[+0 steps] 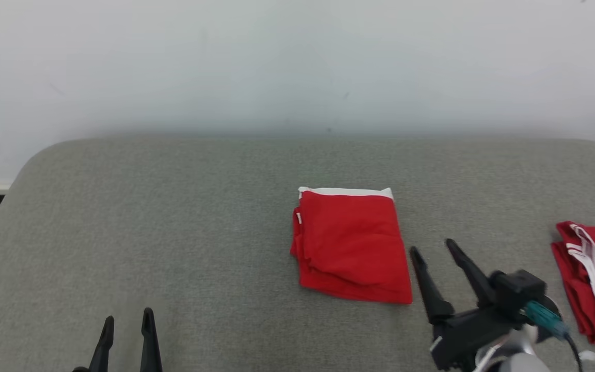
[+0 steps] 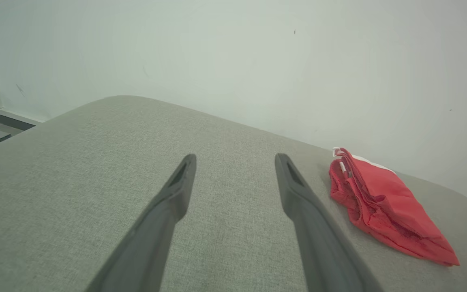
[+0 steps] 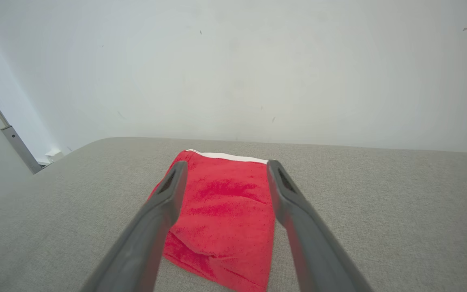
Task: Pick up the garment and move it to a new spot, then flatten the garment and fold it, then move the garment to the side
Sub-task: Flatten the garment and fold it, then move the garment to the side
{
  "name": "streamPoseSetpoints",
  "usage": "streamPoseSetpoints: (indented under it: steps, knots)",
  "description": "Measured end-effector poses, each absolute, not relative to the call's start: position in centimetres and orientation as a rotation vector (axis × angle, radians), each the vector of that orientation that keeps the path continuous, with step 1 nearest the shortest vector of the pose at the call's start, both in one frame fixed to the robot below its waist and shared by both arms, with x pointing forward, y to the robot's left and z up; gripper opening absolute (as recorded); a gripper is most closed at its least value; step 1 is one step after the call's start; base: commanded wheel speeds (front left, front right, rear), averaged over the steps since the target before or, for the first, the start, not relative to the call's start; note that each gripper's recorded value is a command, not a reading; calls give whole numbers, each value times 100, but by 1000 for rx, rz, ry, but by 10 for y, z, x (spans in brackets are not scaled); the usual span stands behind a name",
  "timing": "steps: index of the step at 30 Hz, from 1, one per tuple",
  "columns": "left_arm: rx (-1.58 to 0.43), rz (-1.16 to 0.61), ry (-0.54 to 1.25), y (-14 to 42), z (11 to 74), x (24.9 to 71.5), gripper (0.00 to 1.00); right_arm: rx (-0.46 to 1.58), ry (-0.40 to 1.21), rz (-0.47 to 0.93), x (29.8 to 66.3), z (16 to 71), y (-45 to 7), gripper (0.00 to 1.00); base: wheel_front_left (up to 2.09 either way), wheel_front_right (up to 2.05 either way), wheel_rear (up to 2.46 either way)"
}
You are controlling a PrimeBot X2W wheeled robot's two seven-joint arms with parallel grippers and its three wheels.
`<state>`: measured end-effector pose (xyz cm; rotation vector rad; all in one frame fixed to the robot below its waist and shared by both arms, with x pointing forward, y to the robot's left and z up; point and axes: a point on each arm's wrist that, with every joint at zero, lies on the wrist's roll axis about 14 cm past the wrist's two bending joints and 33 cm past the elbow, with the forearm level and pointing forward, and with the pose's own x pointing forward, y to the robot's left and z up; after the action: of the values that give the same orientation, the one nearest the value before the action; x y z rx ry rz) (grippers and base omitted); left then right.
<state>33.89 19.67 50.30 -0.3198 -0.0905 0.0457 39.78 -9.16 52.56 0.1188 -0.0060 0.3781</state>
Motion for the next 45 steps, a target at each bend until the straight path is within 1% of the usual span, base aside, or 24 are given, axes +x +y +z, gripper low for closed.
streamPoseSetpoints:
  steps: [5,11,18,23,32,45]
  knots:
    - [-301,8,-97,188,507,348,100,110,-38,247,379,529,-140,100,0,0,0]
    - [-262,-15,-92,184,507,352,100,101,-14,165,358,516,-169,100,0,0,0]
    - [-241,-14,-71,187,500,349,100,90,30,157,343,497,-176,100,0,0,0]
    - [-224,-16,-38,187,489,344,100,104,47,148,340,488,-180,100,0,0,0]
    - [-220,4,-21,194,483,338,100,115,65,157,341,481,-175,100,0,0,0]
    - [-219,-20,-8,186,479,338,100,126,83,146,343,475,-176,100,0,0,0]
